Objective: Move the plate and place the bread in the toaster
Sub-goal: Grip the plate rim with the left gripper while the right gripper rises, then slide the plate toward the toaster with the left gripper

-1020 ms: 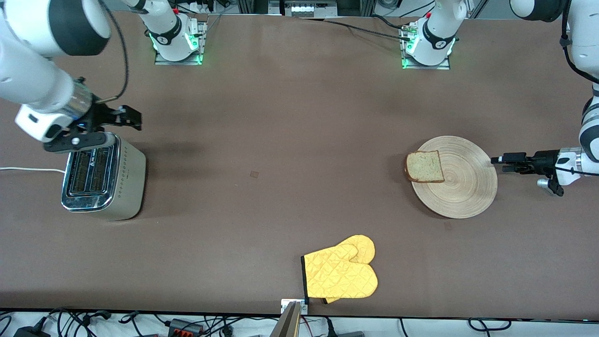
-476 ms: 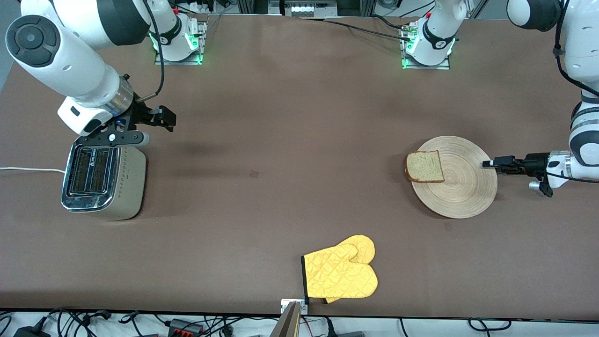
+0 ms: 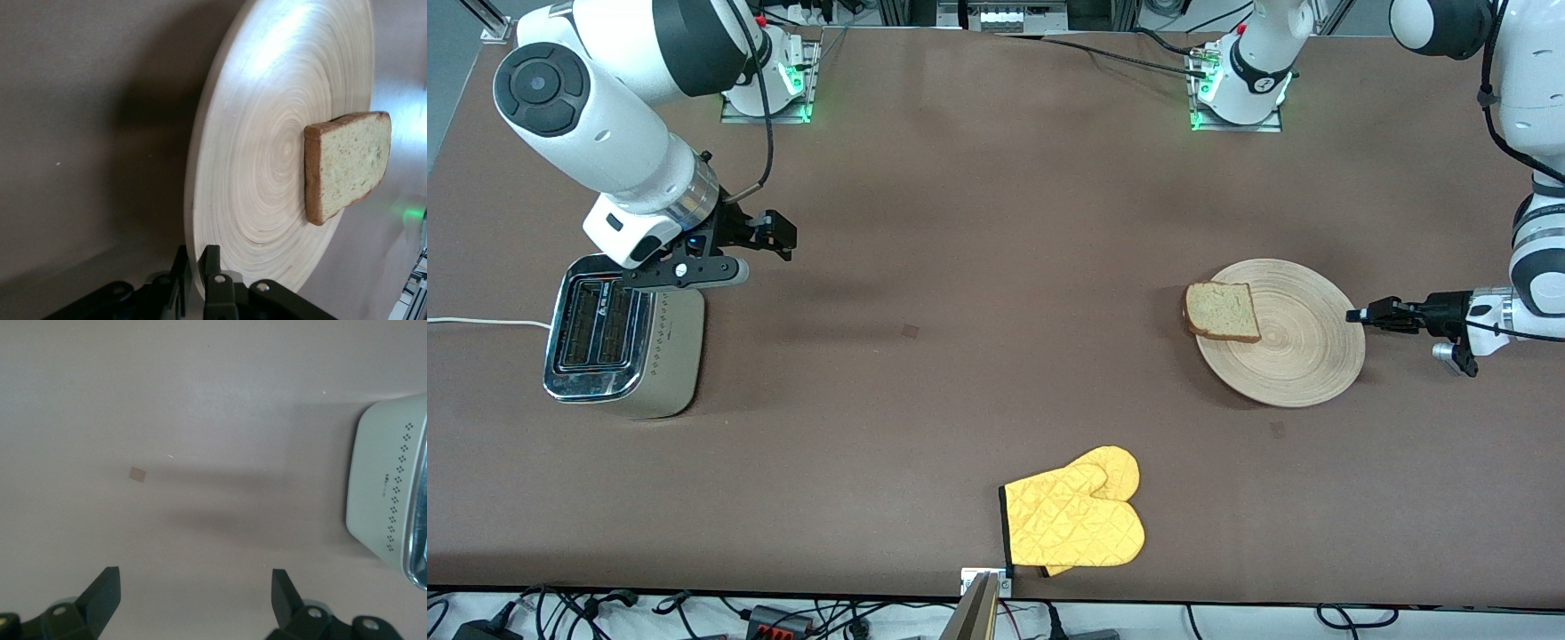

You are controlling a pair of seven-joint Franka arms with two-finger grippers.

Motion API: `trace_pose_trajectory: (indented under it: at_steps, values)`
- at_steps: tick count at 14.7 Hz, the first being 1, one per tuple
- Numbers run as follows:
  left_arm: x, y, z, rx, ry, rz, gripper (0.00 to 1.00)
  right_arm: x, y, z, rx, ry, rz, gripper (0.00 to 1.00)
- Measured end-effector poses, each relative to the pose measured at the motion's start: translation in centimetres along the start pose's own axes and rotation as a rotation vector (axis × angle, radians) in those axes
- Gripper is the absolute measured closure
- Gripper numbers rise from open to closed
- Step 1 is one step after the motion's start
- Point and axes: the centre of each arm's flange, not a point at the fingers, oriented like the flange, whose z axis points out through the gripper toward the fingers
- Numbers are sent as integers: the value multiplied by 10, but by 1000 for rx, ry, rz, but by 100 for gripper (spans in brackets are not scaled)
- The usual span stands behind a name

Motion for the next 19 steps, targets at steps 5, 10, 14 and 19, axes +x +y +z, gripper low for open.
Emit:
trace_pose_trajectory:
  at_steps: [5, 10, 14, 19]
  values:
    - [18, 32, 22, -167, 16, -18, 90, 3, -2, 3, 8, 9, 1, 0]
    - [48, 59, 82, -335, 31, -111, 90, 5, -2, 9, 6, 1, 1, 0]
    - [78, 100, 125, -434, 27, -126, 90, 8, 3, 13, 3, -5, 11, 0]
    - [124, 187, 205, -508, 36, -83, 91, 9, 6, 13, 3, -4, 16, 0]
